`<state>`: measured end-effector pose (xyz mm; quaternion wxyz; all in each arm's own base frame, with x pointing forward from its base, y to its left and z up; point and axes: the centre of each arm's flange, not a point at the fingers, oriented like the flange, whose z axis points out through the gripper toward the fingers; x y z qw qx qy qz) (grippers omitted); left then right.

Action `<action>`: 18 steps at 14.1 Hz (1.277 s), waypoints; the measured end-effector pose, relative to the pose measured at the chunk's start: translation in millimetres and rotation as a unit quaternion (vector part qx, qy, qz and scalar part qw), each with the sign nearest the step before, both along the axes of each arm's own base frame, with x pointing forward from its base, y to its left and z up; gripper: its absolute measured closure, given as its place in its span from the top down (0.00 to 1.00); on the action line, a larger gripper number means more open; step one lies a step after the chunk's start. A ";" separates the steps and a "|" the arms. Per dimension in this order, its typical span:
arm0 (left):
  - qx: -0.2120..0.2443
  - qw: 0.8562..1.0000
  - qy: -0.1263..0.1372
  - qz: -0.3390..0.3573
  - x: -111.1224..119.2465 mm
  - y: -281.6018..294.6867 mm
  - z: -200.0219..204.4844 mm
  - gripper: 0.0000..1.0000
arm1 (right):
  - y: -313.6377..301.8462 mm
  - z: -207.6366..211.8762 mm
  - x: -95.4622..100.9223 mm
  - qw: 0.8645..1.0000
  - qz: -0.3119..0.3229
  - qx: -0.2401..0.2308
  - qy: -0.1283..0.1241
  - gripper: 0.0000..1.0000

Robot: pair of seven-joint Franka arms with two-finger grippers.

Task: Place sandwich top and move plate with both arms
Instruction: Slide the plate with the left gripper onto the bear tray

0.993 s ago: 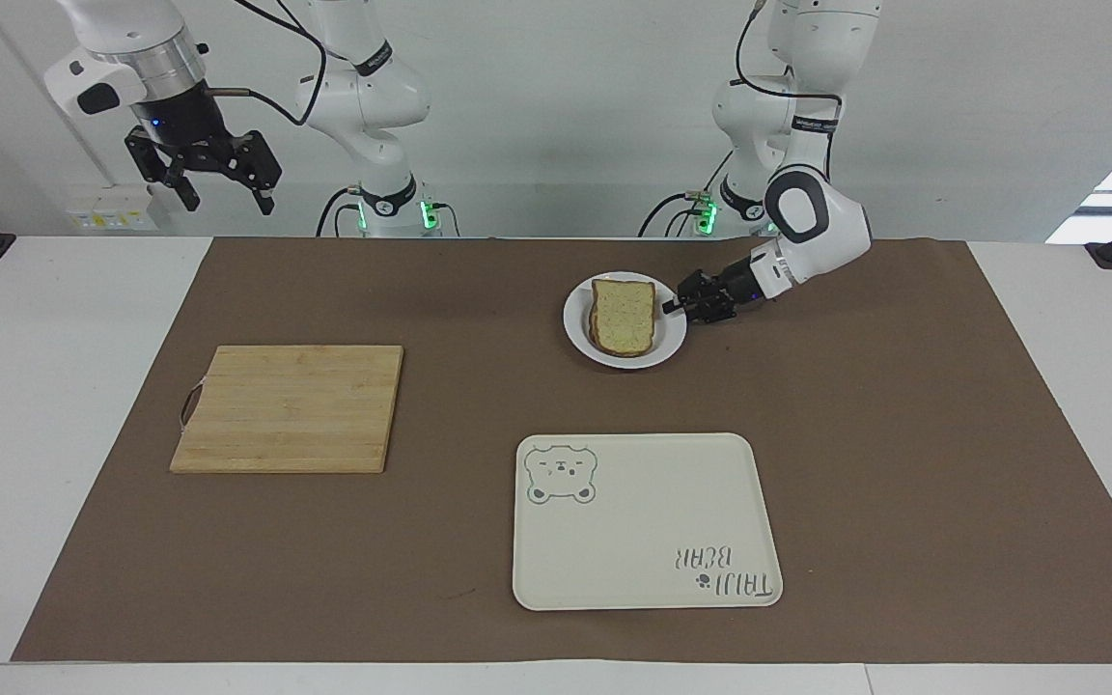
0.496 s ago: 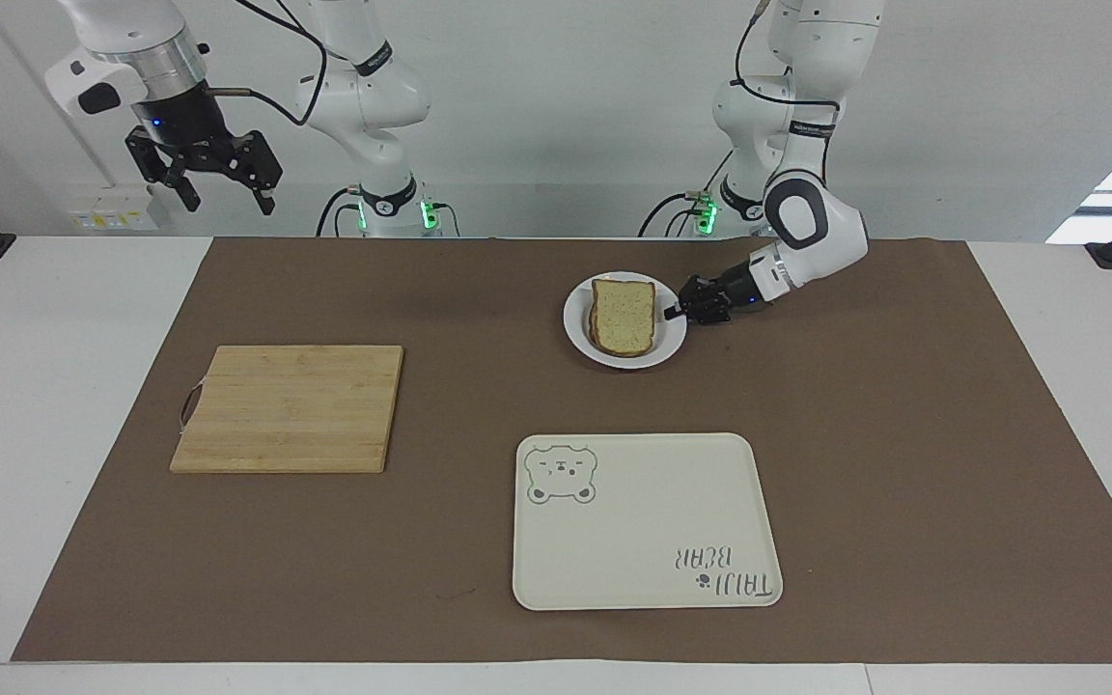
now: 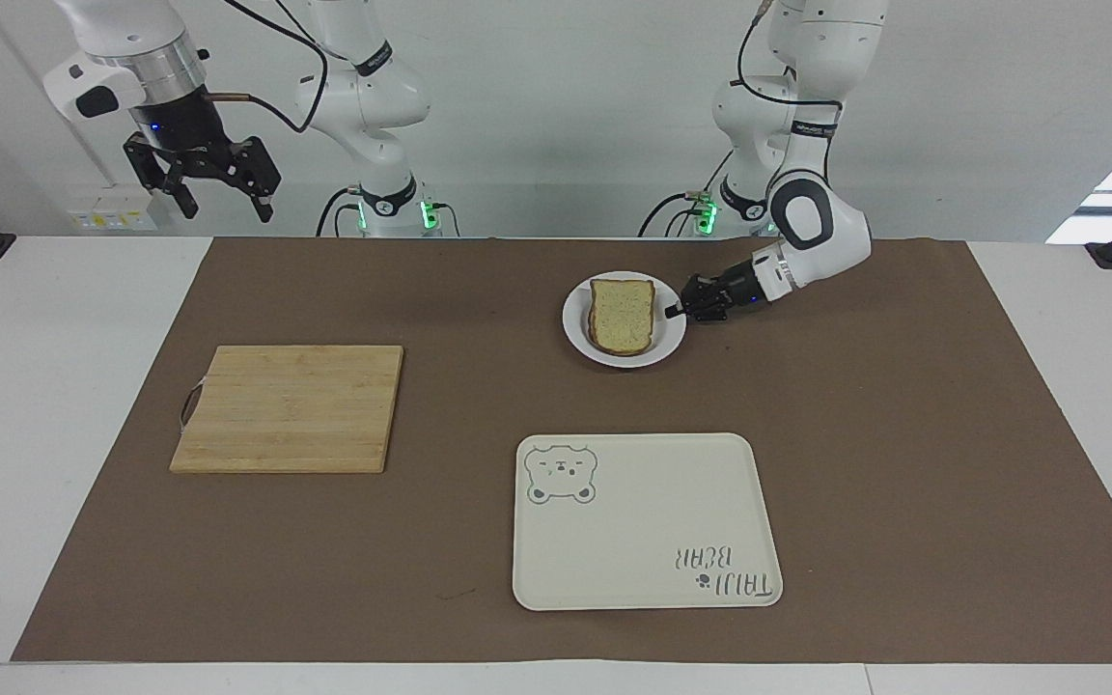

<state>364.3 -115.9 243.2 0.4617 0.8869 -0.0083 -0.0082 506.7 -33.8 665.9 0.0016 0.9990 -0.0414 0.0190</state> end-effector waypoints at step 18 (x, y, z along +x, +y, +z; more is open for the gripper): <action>-0.048 0.998 -0.013 0.049 42.5 34.2 30.8 0.05 | 0.0 -0.4 -0.7 1.000 0.000 0.001 0.003 1.00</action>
